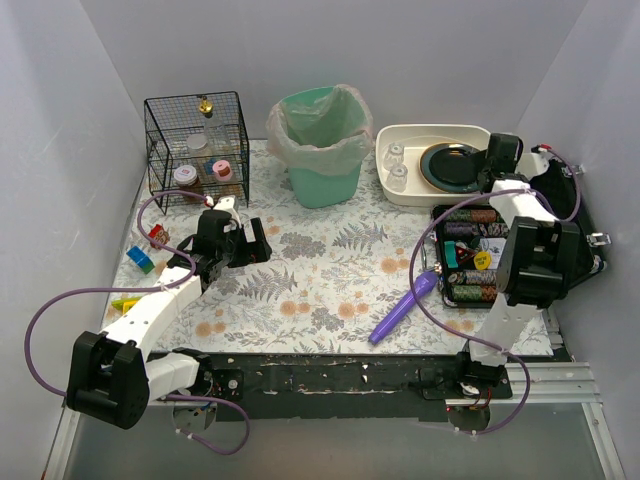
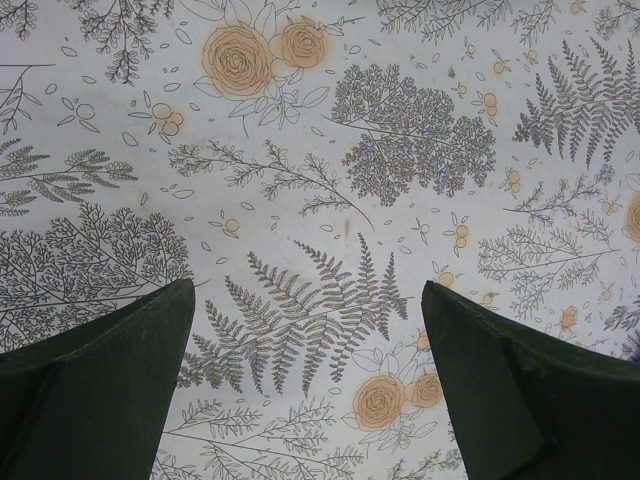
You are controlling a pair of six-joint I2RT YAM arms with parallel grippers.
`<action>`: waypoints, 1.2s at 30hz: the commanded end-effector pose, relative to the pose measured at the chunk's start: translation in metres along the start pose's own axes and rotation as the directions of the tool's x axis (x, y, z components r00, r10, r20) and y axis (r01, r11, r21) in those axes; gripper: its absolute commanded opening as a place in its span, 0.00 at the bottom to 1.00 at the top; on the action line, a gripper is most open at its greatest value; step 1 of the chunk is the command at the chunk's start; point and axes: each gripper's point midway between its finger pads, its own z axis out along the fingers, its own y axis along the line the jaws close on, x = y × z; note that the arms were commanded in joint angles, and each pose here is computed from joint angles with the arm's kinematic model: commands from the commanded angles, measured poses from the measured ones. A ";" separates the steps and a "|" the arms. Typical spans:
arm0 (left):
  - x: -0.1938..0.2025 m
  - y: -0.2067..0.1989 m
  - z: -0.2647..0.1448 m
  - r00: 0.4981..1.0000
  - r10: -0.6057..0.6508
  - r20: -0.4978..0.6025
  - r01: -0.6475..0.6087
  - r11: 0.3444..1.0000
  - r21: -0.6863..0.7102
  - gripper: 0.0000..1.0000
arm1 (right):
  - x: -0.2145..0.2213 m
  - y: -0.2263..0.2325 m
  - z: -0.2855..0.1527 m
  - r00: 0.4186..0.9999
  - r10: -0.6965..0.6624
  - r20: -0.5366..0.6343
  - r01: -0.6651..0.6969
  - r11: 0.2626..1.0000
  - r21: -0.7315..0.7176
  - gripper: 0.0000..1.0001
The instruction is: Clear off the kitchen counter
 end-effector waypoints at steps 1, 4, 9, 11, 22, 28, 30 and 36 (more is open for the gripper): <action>-0.014 -0.003 -0.007 0.999 0.011 0.048 -0.011 1.000 0.002 0.98 | -0.027 0.003 -0.037 0.996 -0.018 0.089 0.022 0.999 -0.044 0.69; -0.017 -0.005 -0.009 0.998 0.012 0.056 -0.013 1.000 0.013 0.98 | -0.036 0.010 -0.060 0.993 -0.005 0.122 0.015 0.996 -0.088 0.69; -0.017 -0.006 -0.009 0.998 0.009 0.057 -0.010 1.000 0.022 0.98 | -0.041 0.021 -0.103 0.984 -0.023 0.174 0.049 0.988 -0.145 0.71; -0.018 -0.005 -0.008 0.998 0.009 0.059 -0.010 1.000 0.011 0.98 | -0.038 0.024 -0.122 0.978 -0.069 0.195 0.103 0.980 -0.170 0.83; -0.028 -0.009 -0.009 0.996 -0.025 0.089 0.023 1.000 0.019 0.98 | 0.002 0.035 -0.212 0.905 -0.331 0.268 0.417 0.812 -0.407 0.89; -0.037 -0.002 -0.013 0.990 -0.022 0.141 0.025 1.000 -0.018 0.98 | 0.033 0.005 -0.230 0.838 -0.461 0.291 0.545 0.684 -0.485 0.90; -0.040 -0.003 -0.016 0.987 -0.021 0.158 0.024 1.000 -0.018 0.98 | 0.042 -0.005 -0.231 0.816 -0.499 0.292 0.575 0.651 -0.495 0.90; -0.040 -0.010 -0.019 0.987 -0.018 0.162 0.014 0.999 0.029 0.98 | 0.066 -0.038 -0.224 0.745 -0.609 0.273 0.651 0.572 -0.499 0.91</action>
